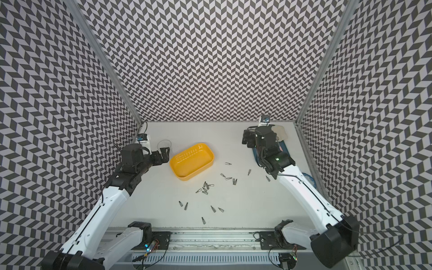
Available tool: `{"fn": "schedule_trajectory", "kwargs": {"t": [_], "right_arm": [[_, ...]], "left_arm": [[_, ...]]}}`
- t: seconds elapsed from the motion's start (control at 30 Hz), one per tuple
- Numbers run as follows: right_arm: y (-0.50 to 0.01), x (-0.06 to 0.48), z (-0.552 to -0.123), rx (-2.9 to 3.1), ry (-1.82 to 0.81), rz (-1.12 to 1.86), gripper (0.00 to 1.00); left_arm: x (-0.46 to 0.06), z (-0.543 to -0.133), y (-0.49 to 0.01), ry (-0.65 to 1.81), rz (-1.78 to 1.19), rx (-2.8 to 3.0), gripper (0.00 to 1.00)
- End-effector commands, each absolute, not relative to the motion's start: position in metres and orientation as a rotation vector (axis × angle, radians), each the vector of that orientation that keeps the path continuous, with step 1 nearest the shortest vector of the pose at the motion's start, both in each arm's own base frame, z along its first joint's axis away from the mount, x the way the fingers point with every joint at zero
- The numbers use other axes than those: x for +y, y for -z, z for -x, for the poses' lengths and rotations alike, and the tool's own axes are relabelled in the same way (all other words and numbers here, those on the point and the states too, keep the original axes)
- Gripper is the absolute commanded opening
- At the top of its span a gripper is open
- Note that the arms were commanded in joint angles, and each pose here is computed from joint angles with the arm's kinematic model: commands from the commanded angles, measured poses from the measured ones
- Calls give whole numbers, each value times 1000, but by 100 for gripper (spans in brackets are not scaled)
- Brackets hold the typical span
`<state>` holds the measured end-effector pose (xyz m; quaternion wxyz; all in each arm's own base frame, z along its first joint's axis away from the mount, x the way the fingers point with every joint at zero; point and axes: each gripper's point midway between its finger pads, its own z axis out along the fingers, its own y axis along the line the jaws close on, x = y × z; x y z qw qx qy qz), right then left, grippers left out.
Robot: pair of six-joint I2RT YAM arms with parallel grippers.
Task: Put the bit on the desktop into the storage box
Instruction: Pick up the screwdriver bit from the center of the board.
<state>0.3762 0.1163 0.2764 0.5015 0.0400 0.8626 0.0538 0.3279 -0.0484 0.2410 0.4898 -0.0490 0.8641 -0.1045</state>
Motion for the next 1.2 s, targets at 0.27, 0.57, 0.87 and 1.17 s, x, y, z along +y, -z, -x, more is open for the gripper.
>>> {"fn": "schedule_trajectory", "kwargs": {"t": [0.27, 0.57, 0.87, 1.17], "right_arm": [[-138, 104, -307, 2651, -254, -208, 93], [-104, 117, -322, 2749, -384, -190, 69], [-77, 111, -333, 2783, -297, -182, 56], [-63, 115, -351, 2787, -284, -178, 50]], "left_arm": [[-102, -291, -214, 413, 67, 2304, 100], [-121, -281, -204, 457, 38, 2337, 100], [-138, -278, -190, 473, 8, 2372, 100], [-149, -277, -185, 477, -11, 2391, 100]]}}
